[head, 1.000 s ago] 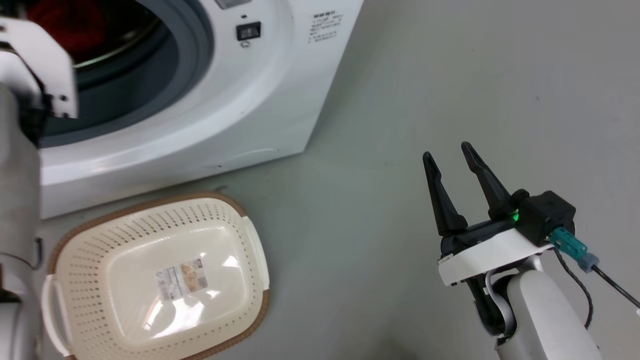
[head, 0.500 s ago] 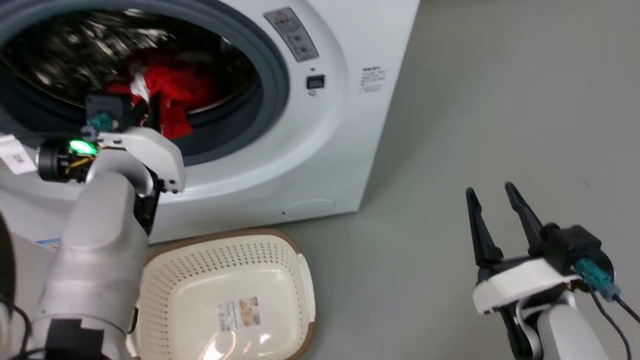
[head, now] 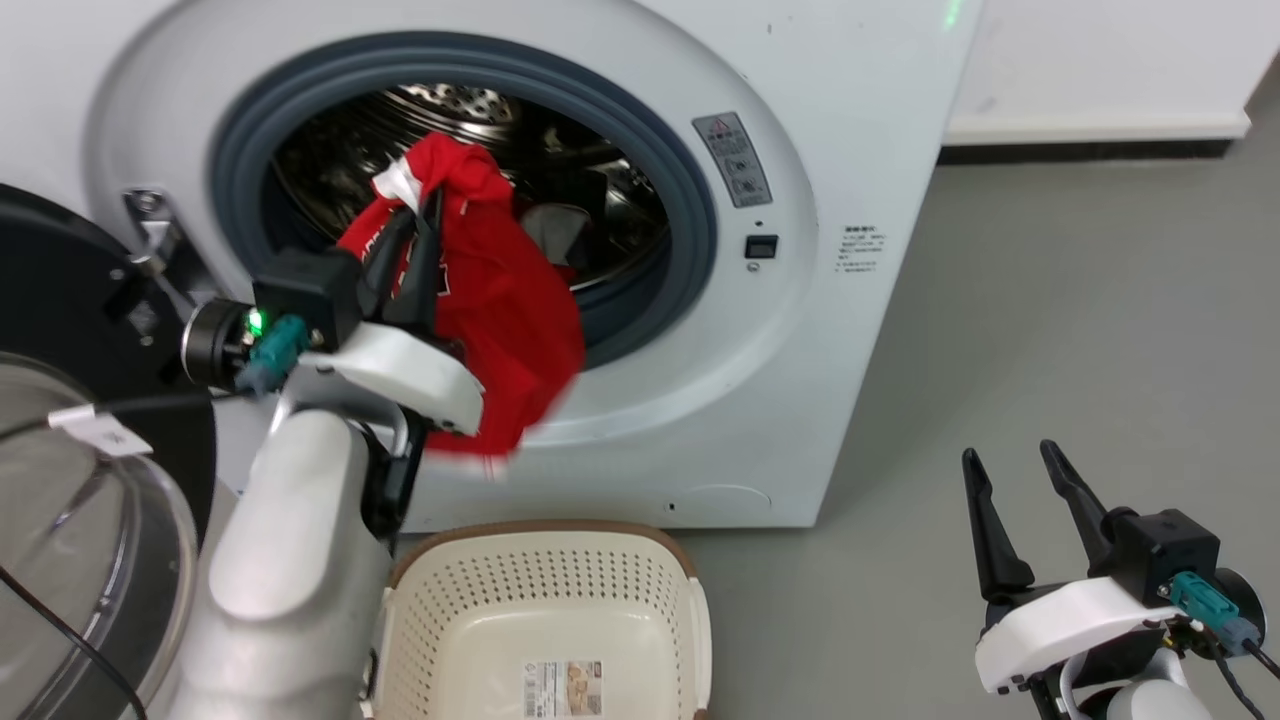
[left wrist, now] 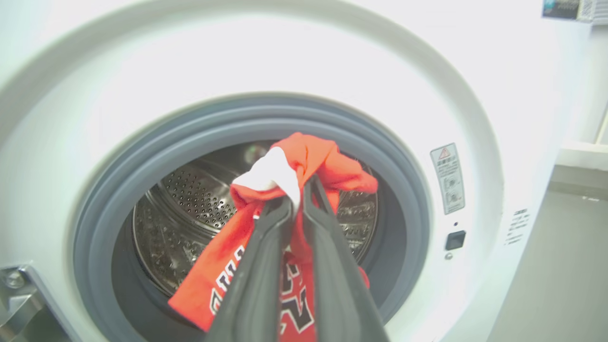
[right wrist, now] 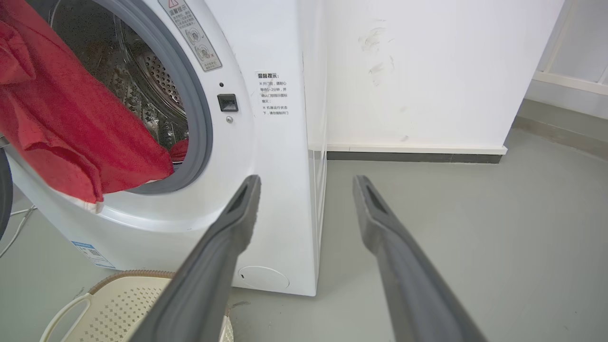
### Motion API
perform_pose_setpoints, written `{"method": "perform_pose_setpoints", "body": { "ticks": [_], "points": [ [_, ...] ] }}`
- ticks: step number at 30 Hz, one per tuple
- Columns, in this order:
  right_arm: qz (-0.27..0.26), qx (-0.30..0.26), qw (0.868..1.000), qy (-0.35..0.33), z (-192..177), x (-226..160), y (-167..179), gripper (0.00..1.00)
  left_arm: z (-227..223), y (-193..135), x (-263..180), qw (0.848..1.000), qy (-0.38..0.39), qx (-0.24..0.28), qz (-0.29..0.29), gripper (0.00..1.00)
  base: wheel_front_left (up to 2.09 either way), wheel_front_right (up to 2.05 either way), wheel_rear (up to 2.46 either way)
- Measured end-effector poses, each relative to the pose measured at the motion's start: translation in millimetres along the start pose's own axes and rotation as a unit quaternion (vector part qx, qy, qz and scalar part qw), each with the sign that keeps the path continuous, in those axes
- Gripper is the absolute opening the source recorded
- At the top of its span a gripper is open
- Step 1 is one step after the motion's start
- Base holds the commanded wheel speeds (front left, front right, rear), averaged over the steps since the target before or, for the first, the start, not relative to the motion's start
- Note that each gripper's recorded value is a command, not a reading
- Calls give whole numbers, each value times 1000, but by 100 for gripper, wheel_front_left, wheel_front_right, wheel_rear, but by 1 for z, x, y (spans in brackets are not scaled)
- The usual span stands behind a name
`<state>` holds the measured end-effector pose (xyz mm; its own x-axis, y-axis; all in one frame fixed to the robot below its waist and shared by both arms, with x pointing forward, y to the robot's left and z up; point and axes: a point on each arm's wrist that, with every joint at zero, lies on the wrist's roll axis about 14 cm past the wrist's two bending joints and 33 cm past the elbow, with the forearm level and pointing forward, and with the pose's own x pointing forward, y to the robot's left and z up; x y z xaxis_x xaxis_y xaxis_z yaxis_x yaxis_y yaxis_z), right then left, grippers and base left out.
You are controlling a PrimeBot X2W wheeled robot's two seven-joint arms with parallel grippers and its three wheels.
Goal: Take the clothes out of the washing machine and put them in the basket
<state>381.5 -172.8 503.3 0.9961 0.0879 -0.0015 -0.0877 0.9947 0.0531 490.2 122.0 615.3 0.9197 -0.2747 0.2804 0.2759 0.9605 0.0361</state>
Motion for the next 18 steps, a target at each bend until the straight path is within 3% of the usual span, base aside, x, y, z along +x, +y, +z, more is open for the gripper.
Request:
{"method": "perform_pose_setpoints", "body": {
  "ticks": [5, 11, 18],
  "points": [
    [21, -1, 1000, -12, 11, -1, 14, 100, 18, -7, -34, 999, -32, -20, 13, 0, 0, 0, 0],
    [23, 4, 1000, 1, 3, 0, 16, 100, -19, -12, -71, 998, 25, -39, 35, 0, 0, 0, 0],
    [33, 7, 999, 29, -16, 14, 21, 100, -139, -26, -146, 968, 218, -96, 79, 0, 0, 0, 0]
  ]
}}
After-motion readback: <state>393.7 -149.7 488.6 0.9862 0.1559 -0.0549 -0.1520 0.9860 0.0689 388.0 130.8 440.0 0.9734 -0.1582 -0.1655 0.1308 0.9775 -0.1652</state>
